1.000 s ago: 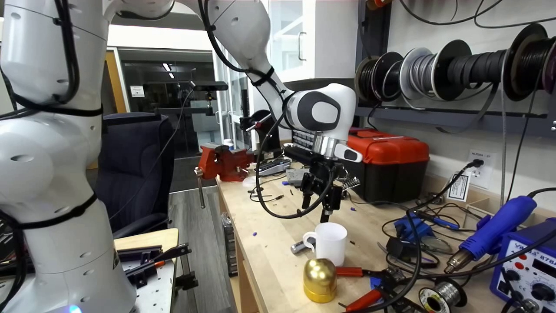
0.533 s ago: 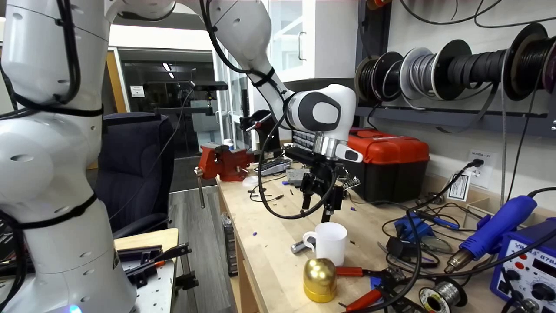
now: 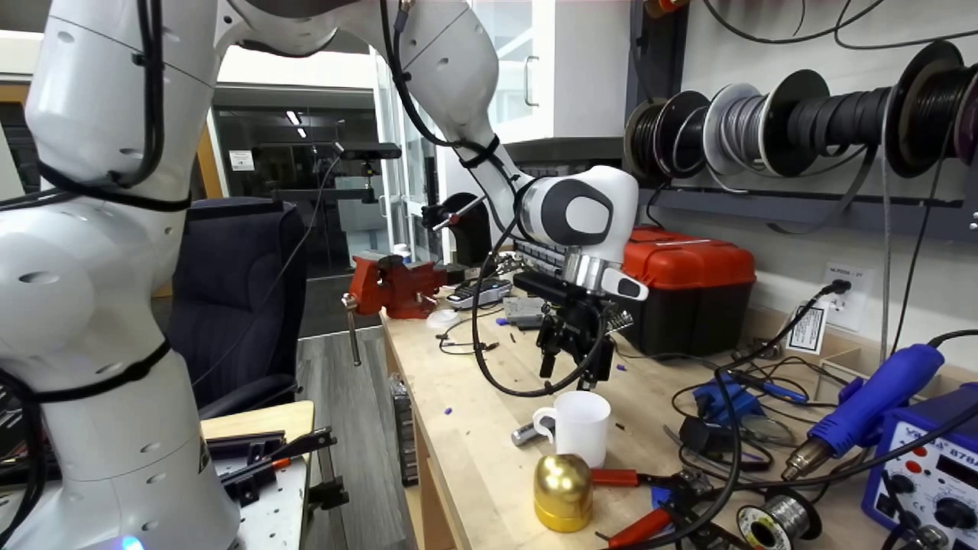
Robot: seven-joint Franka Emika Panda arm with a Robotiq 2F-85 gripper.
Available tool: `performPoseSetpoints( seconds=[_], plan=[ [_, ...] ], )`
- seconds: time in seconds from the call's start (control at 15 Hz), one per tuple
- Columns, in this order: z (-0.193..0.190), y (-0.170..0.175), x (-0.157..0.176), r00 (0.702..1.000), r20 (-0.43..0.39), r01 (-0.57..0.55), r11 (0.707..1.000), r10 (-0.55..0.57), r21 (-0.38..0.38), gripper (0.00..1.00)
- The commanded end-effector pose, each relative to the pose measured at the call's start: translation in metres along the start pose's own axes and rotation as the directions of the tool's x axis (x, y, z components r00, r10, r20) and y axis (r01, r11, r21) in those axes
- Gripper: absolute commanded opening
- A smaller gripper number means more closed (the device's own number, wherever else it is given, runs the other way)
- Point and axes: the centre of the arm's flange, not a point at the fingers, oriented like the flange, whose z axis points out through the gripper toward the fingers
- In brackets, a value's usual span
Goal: Put the marker in the mug cup
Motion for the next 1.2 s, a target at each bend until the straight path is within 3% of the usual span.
performPoseSetpoints(
  seconds=[0.0, 0.6, 0.67, 0.8, 1.13],
  plan=[
    [0.002, 0.004, 0.017, 0.999, 0.041, 0.008, 1.000, -0.007, -0.012, 1.00],
    [0.020, 0.010, 0.027, 0.994, 0.105, -0.003, 1.000, 0.004, -0.009, 1.00],
    [0.021, 0.010, 0.027, 0.994, 0.109, -0.003, 1.000, 0.004, -0.007, 0.75],
    [0.022, 0.011, 0.028, 0.994, 0.113, -0.003, 1.000, 0.004, -0.007, 0.68],
    [0.020, 0.014, 0.028, 0.993, 0.116, -0.006, 1.000, 0.007, -0.009, 0.31]
  ],
)
